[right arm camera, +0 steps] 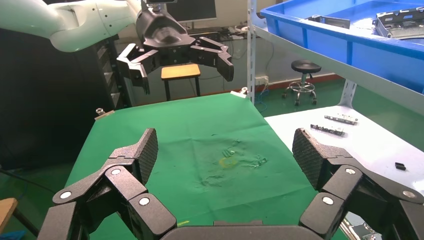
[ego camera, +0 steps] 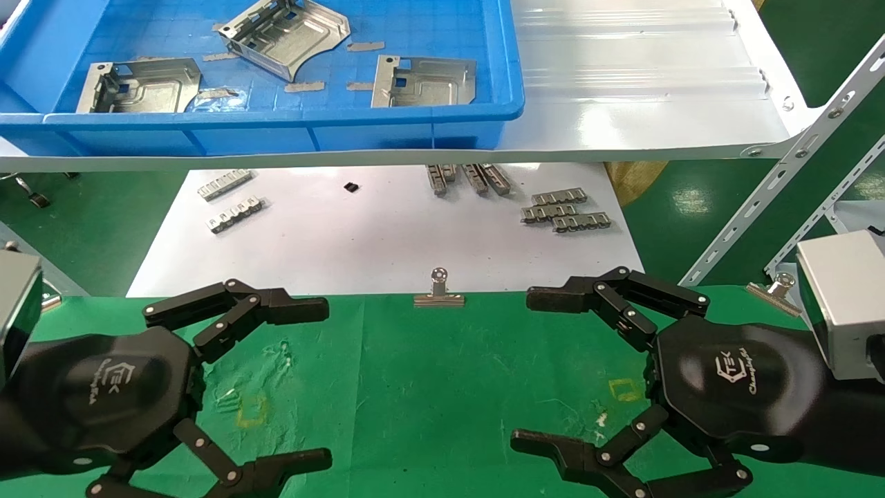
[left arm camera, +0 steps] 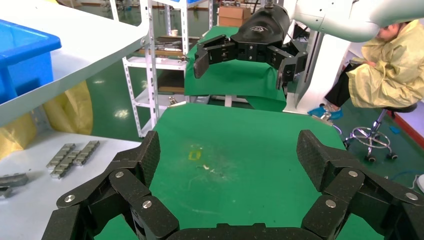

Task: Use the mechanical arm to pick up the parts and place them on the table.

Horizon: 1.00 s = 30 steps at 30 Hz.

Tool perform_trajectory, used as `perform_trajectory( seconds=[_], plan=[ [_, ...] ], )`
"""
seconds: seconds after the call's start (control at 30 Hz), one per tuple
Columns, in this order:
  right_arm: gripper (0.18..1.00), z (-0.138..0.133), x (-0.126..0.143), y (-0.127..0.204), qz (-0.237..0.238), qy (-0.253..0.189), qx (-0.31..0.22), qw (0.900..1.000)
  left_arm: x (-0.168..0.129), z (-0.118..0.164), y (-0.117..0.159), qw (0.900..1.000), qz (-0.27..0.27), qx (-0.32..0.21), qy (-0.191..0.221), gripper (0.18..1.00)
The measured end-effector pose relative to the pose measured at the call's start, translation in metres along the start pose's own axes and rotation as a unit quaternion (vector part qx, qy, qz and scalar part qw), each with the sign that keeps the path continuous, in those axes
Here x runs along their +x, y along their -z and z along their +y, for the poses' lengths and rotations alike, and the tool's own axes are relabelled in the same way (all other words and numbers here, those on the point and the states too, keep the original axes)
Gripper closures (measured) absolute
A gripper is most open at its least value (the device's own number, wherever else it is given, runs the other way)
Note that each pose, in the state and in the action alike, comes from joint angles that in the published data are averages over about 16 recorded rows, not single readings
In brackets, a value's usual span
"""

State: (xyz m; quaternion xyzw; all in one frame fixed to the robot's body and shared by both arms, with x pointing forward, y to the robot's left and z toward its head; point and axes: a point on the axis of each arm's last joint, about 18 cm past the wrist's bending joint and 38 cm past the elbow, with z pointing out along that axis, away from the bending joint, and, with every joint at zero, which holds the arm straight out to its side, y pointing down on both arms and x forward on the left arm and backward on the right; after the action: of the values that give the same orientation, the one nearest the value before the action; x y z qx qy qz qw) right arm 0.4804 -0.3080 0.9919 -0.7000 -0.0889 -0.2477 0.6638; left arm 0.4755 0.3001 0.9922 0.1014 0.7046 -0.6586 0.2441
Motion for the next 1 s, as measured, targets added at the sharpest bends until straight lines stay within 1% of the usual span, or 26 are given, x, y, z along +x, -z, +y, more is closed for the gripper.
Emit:
perform_trajectory(
  seconds=[0.27,0.47,0.67,0.87,1.0],
  plan=[
    [0.203,0.0000,0.0000,0.0000,0.000,0.000,0.000,1.000,0.0000,0.0000,0.0000,1.0000,0.000,0.000,0.000,0.183],
    [0.256,0.0000,0.0000,0.0000,0.000,0.000,0.000,1.000,0.0000,0.0000,0.0000,1.0000,0.000,0.000,0.000,0.183],
    [0.343,0.0000,0.0000,0.0000,0.000,0.000,0.000,1.000,0.0000,0.0000,0.0000,1.0000,0.000,0.000,0.000,0.183],
    [0.462,0.0000,0.0000,0.0000,0.000,0.000,0.000,1.000,0.0000,0.0000,0.0000,1.0000,0.000,0.000,0.000,0.183],
    [0.565,0.0000,0.0000,0.0000,0.000,0.000,0.000,1.000,0.0000,0.0000,0.0000,1.0000,0.000,0.000,0.000,0.183]
  ],
)
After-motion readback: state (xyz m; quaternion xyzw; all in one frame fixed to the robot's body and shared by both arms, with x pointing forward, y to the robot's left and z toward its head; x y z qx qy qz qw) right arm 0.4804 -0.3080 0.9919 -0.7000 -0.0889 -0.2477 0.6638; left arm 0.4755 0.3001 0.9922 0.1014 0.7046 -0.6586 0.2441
